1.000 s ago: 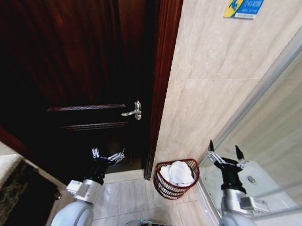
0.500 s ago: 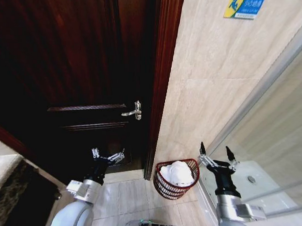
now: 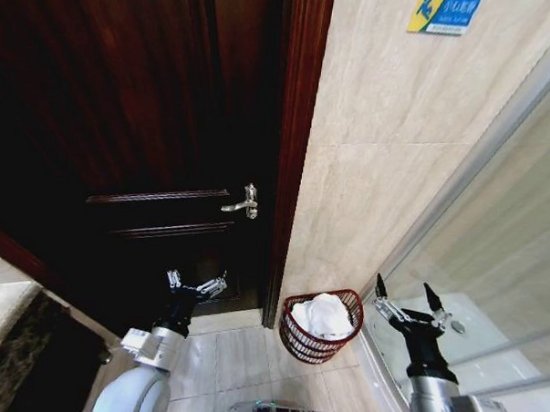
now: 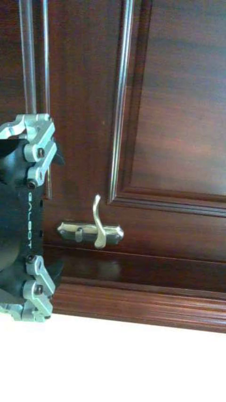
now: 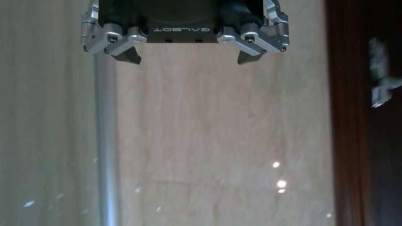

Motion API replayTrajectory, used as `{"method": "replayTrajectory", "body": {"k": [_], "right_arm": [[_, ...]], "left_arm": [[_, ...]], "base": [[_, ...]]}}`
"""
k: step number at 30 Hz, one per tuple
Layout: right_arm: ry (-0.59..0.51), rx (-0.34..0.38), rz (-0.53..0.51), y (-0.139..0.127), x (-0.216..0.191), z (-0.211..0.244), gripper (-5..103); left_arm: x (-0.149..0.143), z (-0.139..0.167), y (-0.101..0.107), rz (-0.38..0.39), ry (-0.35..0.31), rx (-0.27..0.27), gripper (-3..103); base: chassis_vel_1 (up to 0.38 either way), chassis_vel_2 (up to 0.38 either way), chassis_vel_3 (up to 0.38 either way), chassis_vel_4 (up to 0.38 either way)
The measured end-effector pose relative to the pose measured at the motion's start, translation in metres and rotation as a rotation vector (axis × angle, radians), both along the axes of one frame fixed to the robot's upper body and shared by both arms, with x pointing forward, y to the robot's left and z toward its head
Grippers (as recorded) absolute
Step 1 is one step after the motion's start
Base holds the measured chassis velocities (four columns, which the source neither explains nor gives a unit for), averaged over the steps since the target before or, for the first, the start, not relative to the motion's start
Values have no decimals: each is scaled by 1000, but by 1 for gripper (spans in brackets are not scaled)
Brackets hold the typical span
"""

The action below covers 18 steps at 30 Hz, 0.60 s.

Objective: Discard the used towel into the hamper.

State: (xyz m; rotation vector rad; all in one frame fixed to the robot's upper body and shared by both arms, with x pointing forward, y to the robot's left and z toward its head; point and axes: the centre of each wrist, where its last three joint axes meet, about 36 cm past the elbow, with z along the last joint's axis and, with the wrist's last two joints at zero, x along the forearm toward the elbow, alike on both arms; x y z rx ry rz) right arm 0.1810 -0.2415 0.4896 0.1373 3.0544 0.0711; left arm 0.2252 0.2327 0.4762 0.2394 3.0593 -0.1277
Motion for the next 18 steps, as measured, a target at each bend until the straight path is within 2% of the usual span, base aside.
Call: {"method": "replayTrajectory", "body": {"k": [7,18], "right_arm": [[3,-27,26,17,-12,-6,100],[-8,-31,19,18,-12,-6,100]], "left_arm": [[0,0,0,0,0,0,100],[0,0,0,0,0,0,100]], "base": [[0,0,0,0],[0,0,0,0]]}}
